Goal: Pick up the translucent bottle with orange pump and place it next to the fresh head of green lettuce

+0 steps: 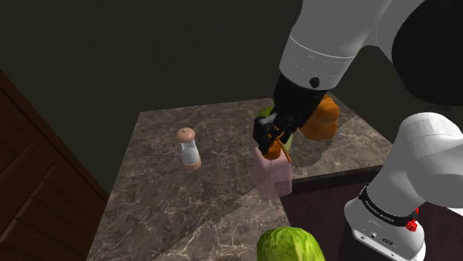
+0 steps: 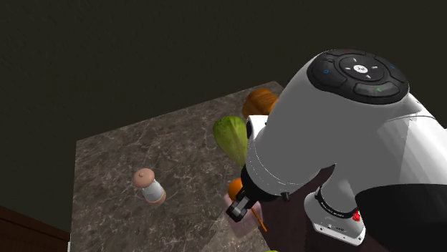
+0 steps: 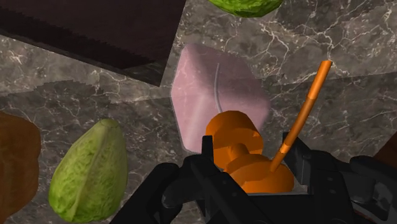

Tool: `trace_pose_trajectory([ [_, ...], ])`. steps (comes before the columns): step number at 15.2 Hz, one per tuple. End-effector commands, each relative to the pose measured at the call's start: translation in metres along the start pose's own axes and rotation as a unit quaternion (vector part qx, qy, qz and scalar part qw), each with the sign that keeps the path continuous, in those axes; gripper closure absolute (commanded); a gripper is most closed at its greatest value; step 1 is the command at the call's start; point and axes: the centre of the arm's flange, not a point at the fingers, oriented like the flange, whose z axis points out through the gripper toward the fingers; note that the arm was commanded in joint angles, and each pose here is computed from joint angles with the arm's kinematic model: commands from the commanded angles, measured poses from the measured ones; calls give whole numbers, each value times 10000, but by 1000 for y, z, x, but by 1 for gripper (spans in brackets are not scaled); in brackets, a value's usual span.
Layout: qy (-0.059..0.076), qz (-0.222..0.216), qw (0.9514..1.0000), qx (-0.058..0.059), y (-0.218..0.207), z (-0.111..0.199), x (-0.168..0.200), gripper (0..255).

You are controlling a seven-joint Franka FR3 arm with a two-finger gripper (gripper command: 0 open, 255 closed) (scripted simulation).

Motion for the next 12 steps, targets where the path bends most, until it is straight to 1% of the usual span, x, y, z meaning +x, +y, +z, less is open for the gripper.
trace_pose_trajectory([
  [1, 3, 0, 10000, 2, 0, 11, -2, 255],
  [12, 3, 0, 10000, 2, 4, 68, -13, 255],
])
